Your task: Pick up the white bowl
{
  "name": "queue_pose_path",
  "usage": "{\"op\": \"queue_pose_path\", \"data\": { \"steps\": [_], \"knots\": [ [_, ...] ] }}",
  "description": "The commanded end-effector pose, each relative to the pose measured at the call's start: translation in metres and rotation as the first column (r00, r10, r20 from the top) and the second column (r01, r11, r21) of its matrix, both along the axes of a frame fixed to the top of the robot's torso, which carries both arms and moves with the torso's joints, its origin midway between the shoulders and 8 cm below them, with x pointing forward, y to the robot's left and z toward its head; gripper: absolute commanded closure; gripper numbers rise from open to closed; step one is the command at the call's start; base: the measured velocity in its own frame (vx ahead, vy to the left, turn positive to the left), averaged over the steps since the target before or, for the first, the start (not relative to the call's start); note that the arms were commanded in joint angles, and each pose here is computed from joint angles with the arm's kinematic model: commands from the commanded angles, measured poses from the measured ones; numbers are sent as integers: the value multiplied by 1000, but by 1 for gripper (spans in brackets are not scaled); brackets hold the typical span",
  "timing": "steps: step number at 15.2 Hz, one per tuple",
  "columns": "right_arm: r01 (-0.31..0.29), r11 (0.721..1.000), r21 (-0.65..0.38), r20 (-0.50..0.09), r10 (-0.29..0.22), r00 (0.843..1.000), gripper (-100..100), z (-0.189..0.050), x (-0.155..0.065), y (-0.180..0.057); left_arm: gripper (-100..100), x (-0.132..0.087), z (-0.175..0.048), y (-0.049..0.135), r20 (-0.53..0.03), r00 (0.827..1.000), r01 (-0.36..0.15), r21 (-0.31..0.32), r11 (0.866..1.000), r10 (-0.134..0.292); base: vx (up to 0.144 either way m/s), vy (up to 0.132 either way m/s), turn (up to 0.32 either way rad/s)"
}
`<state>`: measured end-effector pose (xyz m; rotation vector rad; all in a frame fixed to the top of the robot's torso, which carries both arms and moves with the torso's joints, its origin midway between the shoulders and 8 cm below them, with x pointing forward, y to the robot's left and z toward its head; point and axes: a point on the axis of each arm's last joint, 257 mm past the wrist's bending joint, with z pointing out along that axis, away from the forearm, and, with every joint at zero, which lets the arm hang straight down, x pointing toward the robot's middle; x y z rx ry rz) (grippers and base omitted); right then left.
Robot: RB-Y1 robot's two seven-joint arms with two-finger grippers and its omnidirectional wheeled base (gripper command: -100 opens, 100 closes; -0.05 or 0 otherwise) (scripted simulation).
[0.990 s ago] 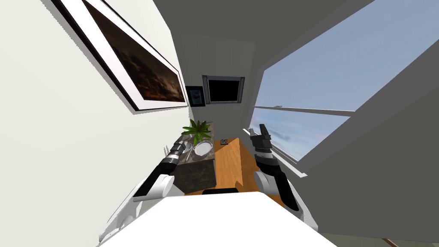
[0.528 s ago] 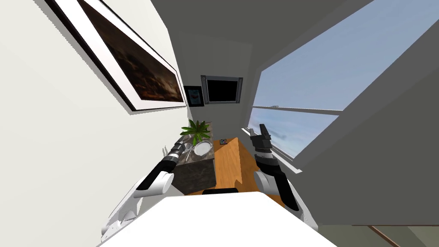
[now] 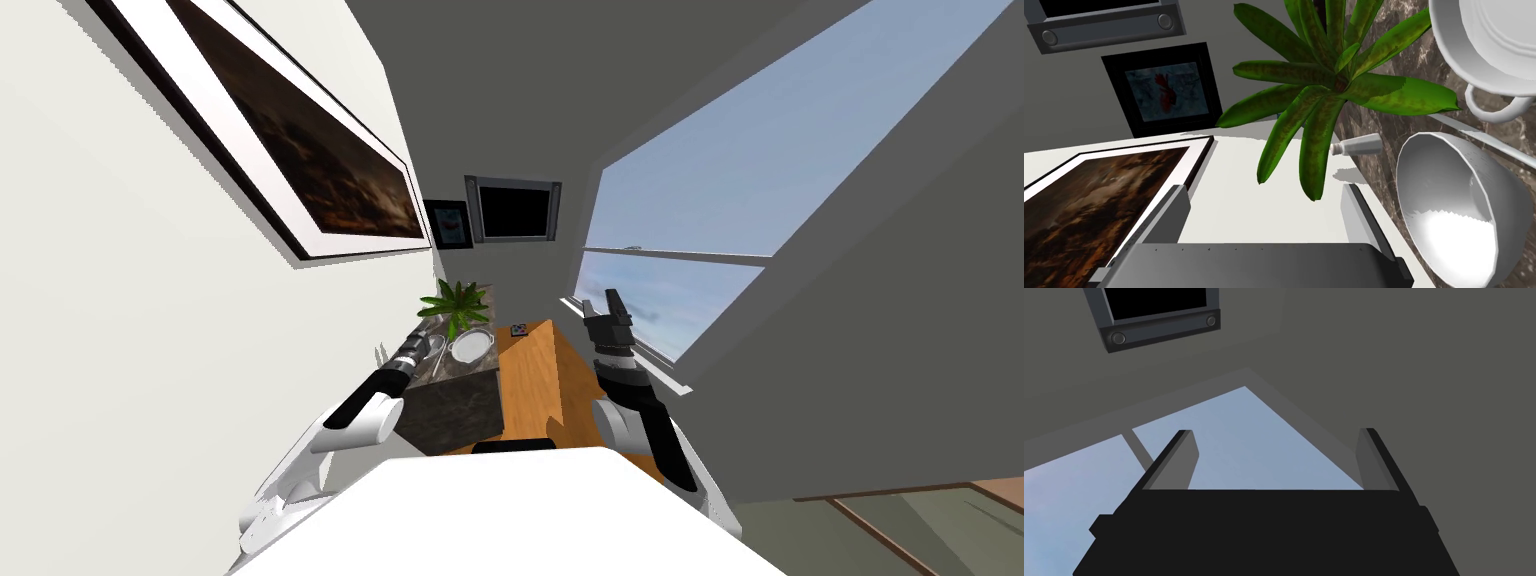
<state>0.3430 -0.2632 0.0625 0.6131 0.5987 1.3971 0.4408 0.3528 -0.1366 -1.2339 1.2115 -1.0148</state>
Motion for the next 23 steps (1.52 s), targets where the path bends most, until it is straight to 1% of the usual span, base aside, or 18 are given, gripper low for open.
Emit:
{"op": "queue_pose_path", "data": {
  "steps": [1,2,3,5,6,7,9,10,12,13,15,16,17,19,20,22,23],
  "knots": [
    [0,1000,0,0,0,1000,0,0,0,0,-100,1,-12,6,-45,999,-17,-16,1000,16,-14,21,-72],
    [0,1000,0,0,0,1000,0,0,0,0,-100,0,-16,7,-62,998,-21,-18,1000,20,-11,18,-30],
    [0,1000,0,0,0,1000,0,0,0,0,-100,3,-18,13,-76,997,-34,-34,999,31,-12,20,-78],
    [0,1000,0,0,0,1000,0,0,0,0,-100,1,-28,15,-115,993,-45,-38,998,40,-13,20,-60],
    [0,1000,0,0,0,1000,0,0,0,0,-100,1,-28,15,-115,993,-45,-38,998,40,-8,10,1],
    [0,1000,0,0,0,1000,0,0,0,0,-100,2,-33,21,-139,989,-62,-55,997,54,-9,13,-68],
    [0,1000,0,0,0,1000,0,0,0,0,-100,0,-40,23,-168,984,-70,-57,996,60,-11,17,-66],
    [0,1000,0,0,0,1000,0,0,0,0,-100,2,-43,29,-183,980,-87,-75,993,72,-10,18,-72],
    [0,1000,0,0,0,1000,0,0,0,0,-100,-1,-52,31,-220,972,-98,-77,992,79,-11,21,-61],
    [0,1000,0,0,0,1000,0,0,0,0,-100,0,-53,36,-231,969,-114,-94,989,90,-13,19,-81],
    [0,1000,0,0,0,1000,0,0,0,0,-100,-3,-63,38,-271,958,-127,-95,987,97,-11,20,-57],
    [0,1000,0,0,0,1000,0,0,0,0,-100,-3,-63,38,-271,958,-127,-95,987,97,-5,10,5],
    [0,1000,0,0,0,1000,0,0,0,0,-100,-3,-67,44,-292,950,-148,-113,983,109,-9,13,-60],
    [0,1000,0,0,0,1000,0,0,0,0,-100,-6,-74,45,-321,940,-158,-113,981,114,-8,18,-65],
    [0,1000,0,0,0,1000,0,0,0,0,-100,-6,-76,50,-334,934,-176,-130,976,124,-7,18,-81],
    [0,1000,0,0,0,1000,0,0,0,0,-100,-10,-85,51,-370,920,-189,-129,973,130,-8,20,-55],
    [0,1000,0,0,0,1000,0,0,0,0,-100,-9,-86,56,-381,914,-208,-147,967,138,-5,21,-70]
  ]
}}
